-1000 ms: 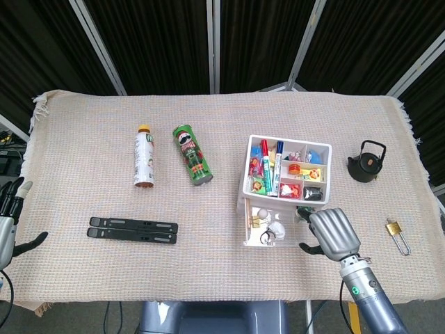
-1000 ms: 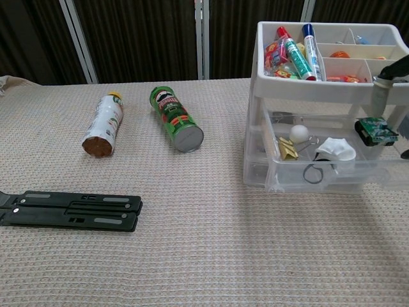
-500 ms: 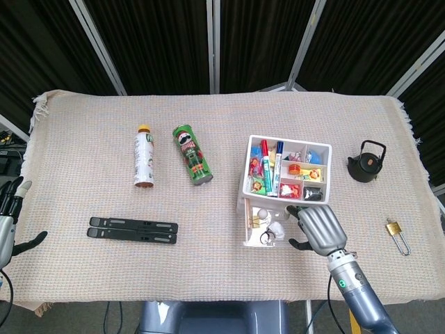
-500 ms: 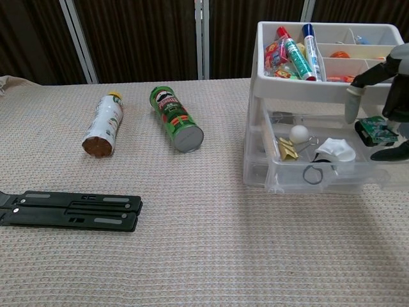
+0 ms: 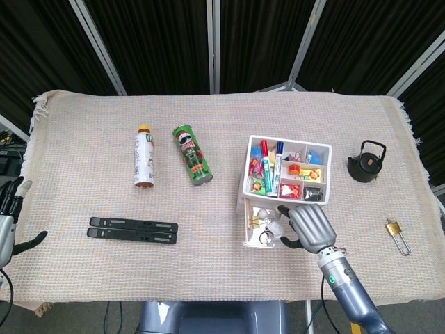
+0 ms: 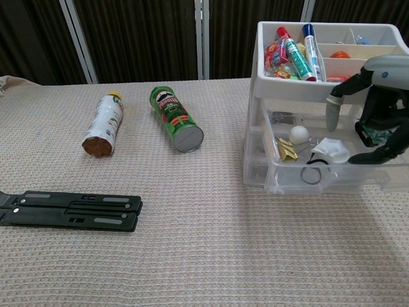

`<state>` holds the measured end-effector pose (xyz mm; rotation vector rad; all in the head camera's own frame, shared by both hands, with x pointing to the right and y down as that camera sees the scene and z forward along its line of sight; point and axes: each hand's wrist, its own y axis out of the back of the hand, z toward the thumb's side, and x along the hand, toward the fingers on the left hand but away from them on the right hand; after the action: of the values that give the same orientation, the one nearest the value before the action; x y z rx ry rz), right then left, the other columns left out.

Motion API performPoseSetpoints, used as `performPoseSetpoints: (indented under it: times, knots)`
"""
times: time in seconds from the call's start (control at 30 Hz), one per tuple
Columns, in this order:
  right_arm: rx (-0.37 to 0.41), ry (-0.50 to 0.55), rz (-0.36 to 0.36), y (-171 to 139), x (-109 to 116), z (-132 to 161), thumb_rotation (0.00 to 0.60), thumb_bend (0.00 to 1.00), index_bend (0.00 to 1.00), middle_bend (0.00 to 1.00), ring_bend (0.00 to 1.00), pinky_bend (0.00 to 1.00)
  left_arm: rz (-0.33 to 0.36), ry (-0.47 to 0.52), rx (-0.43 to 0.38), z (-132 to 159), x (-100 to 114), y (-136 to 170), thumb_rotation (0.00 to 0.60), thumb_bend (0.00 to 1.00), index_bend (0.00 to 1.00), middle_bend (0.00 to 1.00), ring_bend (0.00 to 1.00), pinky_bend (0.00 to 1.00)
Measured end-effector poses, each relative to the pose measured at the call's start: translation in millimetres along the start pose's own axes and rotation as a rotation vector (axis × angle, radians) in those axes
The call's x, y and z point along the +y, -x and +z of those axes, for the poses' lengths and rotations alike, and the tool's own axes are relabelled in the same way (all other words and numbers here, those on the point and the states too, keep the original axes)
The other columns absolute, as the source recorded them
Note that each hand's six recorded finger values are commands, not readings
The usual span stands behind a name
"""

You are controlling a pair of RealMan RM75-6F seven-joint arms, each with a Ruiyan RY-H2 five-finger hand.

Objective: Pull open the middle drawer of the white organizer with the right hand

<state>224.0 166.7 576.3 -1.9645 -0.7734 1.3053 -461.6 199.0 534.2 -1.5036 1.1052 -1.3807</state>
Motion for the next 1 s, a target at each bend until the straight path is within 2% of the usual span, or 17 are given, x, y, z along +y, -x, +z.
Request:
performPoseSetpoints:
  times: [0.27, 0.4, 0.57, 1.0]
  knots:
    - [0.006, -0.001, 0.022, 8.1, -9.4, 6.3, 0.6, 0.15, 0.5, 1.0, 1.0, 0.71, -0.001, 0.002, 0.001, -0.7, -0.2, -0.1, 0.6, 0.01, 0.0, 0.0, 0.0, 0.0]
    - [0.002, -0.001, 0.027, 10.4, -12.6, 7.3, 0.6, 0.27, 0.52, 1.0, 1.0, 0.71, -0.002, 0.004, 0.002, -1.1, -0.3, -0.5, 0.6, 0.01, 0.0, 0.0, 0.0, 0.0]
    - [0.001, 0.003, 0.026, 10.6, -15.0, 9.1, 0.6, 0.34, 0.57, 1.0, 1.0, 0.71, -0.003, 0.007, 0.001, -1.3, 0.0, -0.7, 0.6, 0.01, 0.0, 0.0, 0.0, 0.0]
    - [0.019, 0.011, -0.017, 3.0, -5.0, 15.2, 0.6, 0.36, 0.6, 1.0, 1.0, 0.71, -0.003, 0.01, 0.0, -1.2, 0.2, -0.4, 0.6, 0.01, 0.0, 0.0, 0.0, 0.0]
